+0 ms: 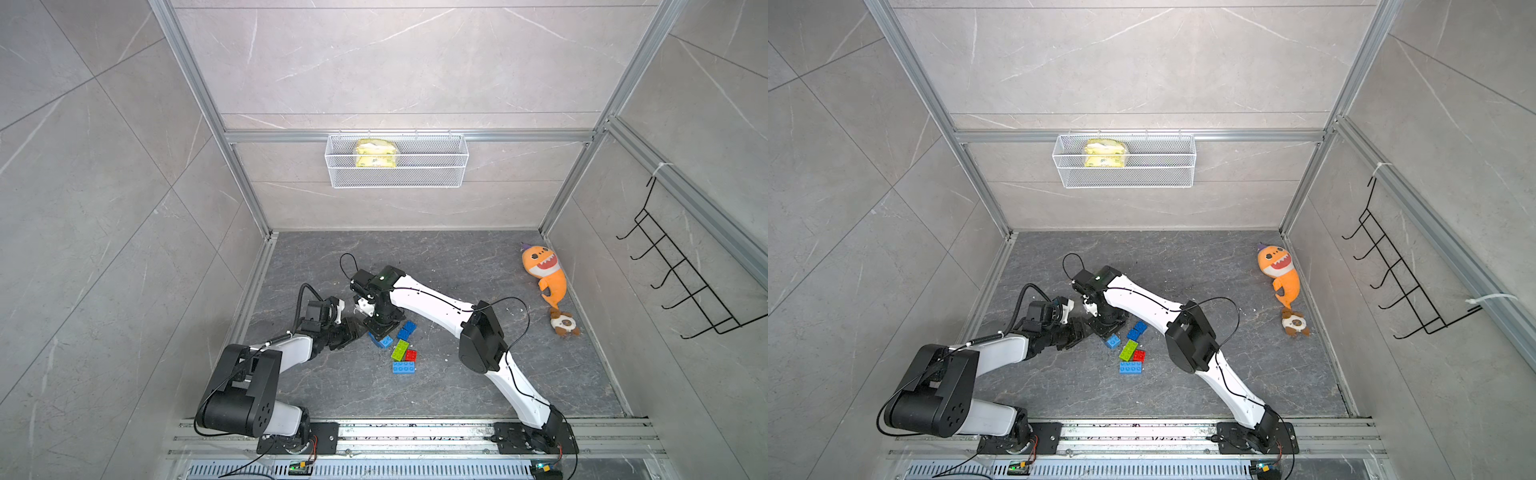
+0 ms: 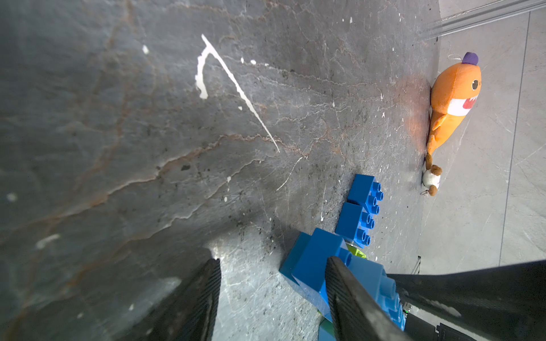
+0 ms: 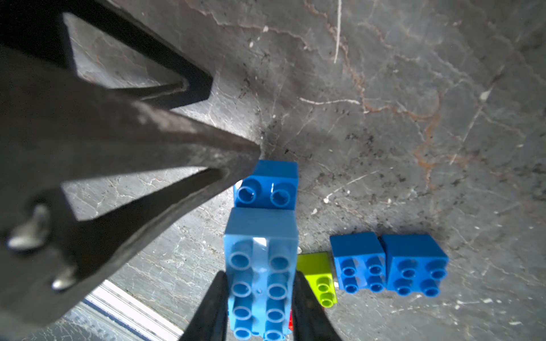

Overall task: Assemble a heart with lego
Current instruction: Assemble the lego brick with the lego brick.

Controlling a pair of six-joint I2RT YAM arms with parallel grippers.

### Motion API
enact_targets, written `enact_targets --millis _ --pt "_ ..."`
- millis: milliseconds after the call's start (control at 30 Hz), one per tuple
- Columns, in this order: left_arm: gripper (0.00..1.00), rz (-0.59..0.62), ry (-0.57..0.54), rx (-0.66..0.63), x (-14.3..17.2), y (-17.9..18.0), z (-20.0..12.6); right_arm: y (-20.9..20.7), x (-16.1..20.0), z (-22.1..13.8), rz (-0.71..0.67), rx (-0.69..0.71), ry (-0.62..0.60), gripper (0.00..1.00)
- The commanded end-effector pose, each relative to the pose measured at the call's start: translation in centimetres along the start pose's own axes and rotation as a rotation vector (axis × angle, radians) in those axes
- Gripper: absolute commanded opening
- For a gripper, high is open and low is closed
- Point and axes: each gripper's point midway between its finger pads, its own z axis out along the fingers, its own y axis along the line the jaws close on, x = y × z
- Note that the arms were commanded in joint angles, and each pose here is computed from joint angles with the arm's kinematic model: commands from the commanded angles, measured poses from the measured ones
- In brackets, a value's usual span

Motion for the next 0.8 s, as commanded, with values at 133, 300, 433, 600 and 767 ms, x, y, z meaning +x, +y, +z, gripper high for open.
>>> enact_targets --millis 133,300,433,600,767 --pt "0.61 0.008 -0.018 -0.002 0.2 -0.1 -0.4 -0.9 2.4 6.2 0.007 0.043 0.191 0.31" --pt "0.61 0.008 -0.022 0.0 0.2 -0.2 -0.5 -0.9 1.6 5.1 0.005 0.053 0.166 0.31" --pt "0.61 0.013 -0.031 0.001 0.0 -0.4 -0.8 -0.4 0.5 3.1 -0.005 0.063 0.116 0.35" --pt "0.61 0.024 -0.052 -0.016 -0.3 -0.7 -1.6 0.7 -1.3 -0.6 -0.009 0.039 -0.016 0.47" --pt "0.61 0.032 -0.07 -0.037 -0.4 -0.8 -2.3 1.2 -2.5 -3.8 -0.013 0.024 -0.131 0.56"
